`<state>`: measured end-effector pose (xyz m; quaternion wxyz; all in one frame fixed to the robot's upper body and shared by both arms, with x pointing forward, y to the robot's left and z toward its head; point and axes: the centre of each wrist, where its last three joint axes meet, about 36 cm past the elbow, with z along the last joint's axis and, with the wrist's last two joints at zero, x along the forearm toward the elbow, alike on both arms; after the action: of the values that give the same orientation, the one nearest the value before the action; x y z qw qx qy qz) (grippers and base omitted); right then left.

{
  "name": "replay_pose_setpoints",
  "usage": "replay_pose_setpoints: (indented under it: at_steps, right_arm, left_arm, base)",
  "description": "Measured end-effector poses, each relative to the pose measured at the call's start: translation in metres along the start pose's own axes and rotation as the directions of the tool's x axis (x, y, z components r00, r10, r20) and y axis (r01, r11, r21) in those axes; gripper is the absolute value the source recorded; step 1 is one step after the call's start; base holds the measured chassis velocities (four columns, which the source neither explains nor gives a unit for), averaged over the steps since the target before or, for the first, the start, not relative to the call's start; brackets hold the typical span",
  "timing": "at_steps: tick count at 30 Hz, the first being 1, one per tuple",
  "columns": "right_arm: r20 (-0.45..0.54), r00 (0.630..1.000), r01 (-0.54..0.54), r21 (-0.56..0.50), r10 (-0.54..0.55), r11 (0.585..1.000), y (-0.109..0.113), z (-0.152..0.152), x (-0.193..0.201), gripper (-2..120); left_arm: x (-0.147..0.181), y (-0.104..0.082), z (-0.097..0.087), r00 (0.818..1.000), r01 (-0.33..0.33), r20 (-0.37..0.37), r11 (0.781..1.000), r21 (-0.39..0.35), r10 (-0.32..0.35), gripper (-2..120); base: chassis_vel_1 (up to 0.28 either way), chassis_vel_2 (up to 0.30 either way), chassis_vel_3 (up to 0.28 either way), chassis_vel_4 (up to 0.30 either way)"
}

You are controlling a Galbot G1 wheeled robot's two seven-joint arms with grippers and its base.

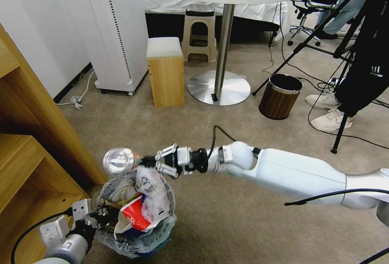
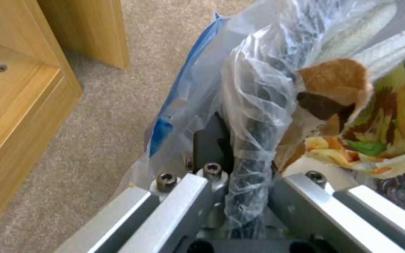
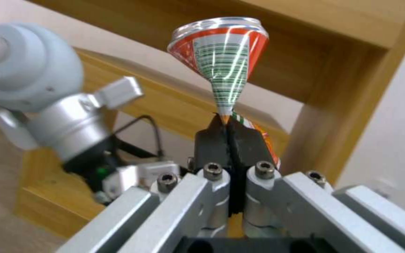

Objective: Pick up the trash bin and place the garbage on the floor into it.

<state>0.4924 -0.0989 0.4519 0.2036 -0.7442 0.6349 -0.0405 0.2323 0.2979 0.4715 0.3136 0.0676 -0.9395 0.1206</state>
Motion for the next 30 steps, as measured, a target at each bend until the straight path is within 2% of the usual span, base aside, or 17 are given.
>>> replay_pose_setpoints:
  at_steps: [11,21,30]
  right_arm:
    - [-0.033,0.999,-0.037,-0.055,0.035,0.998,0.021,0.01,0.011,0]
    - [-0.113,0.989,-0.106,-0.1,0.094,0.989,0.042,0.045,0.036,0]
    - [-0.131,0.985,-0.125,-0.121,0.109,0.985,0.048,0.055,0.03,0]
  left_arm:
    - [0.0,0.001,-0.002,1.0,0.002,0.006,1.0,0.001,-0.002,0]
    - [0.007,-0.002,-0.001,1.0,-0.002,0.004,1.0,0.004,0.002,0]
    - [0.014,-0.004,-0.001,1.0,-0.006,0.004,1.0,0.0,0.006,0]
  base:
    - [0.0,0.0,0.0,0.0]
    - [0.0,0.0,0.0,0.0]
    - [0.0,0.0,0.0,0.0]
